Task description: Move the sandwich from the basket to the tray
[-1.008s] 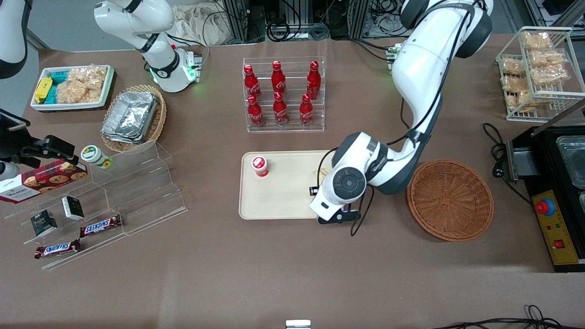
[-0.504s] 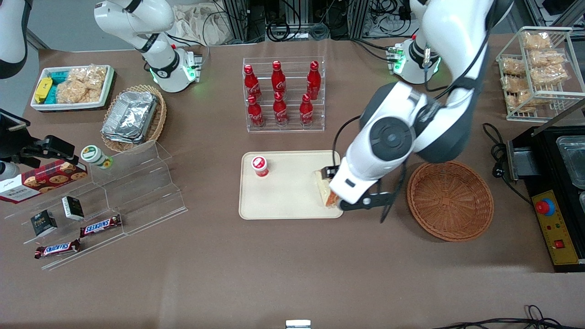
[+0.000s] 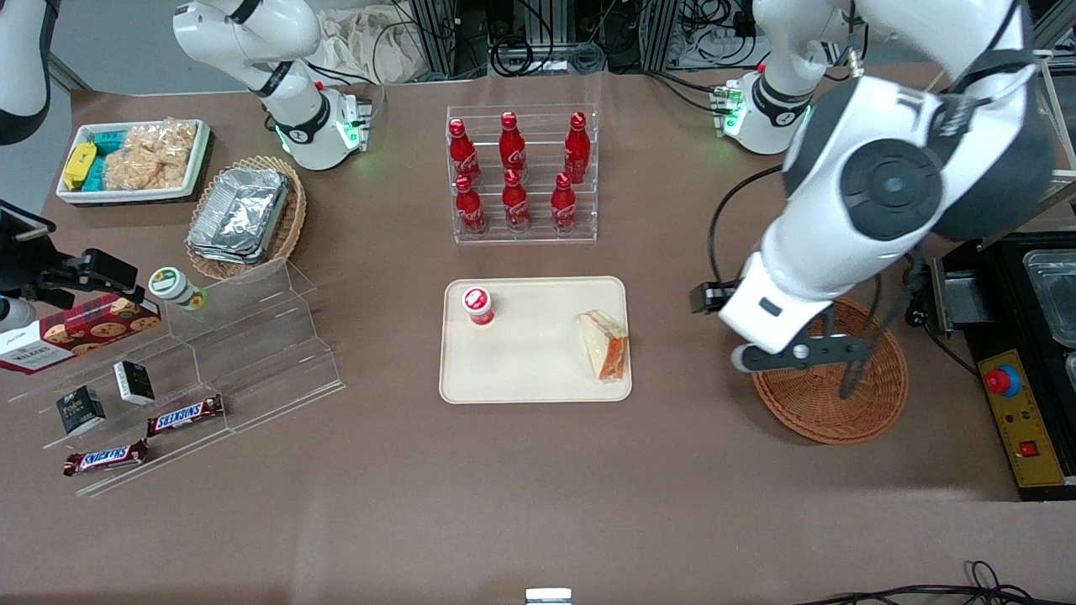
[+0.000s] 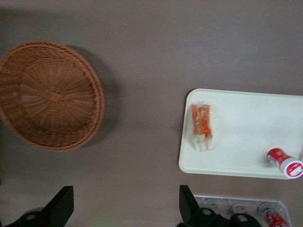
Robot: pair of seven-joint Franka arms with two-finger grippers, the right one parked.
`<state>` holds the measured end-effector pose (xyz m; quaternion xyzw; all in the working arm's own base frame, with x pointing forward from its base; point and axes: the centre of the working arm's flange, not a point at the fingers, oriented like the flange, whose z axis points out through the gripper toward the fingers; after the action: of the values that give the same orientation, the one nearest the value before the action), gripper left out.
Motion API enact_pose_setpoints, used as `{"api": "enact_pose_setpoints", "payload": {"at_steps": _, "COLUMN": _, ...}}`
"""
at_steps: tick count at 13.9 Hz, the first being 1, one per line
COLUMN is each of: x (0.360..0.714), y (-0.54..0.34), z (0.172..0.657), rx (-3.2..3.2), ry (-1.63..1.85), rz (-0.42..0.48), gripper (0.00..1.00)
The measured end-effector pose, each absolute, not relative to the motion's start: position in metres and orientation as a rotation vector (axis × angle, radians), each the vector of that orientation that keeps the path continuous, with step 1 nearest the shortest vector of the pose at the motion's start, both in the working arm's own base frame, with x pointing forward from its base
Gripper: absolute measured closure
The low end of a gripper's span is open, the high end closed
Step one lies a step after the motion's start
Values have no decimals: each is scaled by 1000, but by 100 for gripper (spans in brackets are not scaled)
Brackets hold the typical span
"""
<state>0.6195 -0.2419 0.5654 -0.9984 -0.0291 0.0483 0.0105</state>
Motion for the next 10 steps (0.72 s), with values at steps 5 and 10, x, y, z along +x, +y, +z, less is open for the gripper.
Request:
{"api": "enact_pose_setpoints", "payload": {"at_steps": 5, "x": 623, "y": -162, "z": 596, "rx": -3078, "ry": 120, "rz": 146, "gripper": 0}}
{"api": "enact_pose_setpoints", "payload": {"at_steps": 10, "x": 613, "y": -61, "z": 611, "rx": -3040, "ry": 305, "rz": 169, "gripper": 0}}
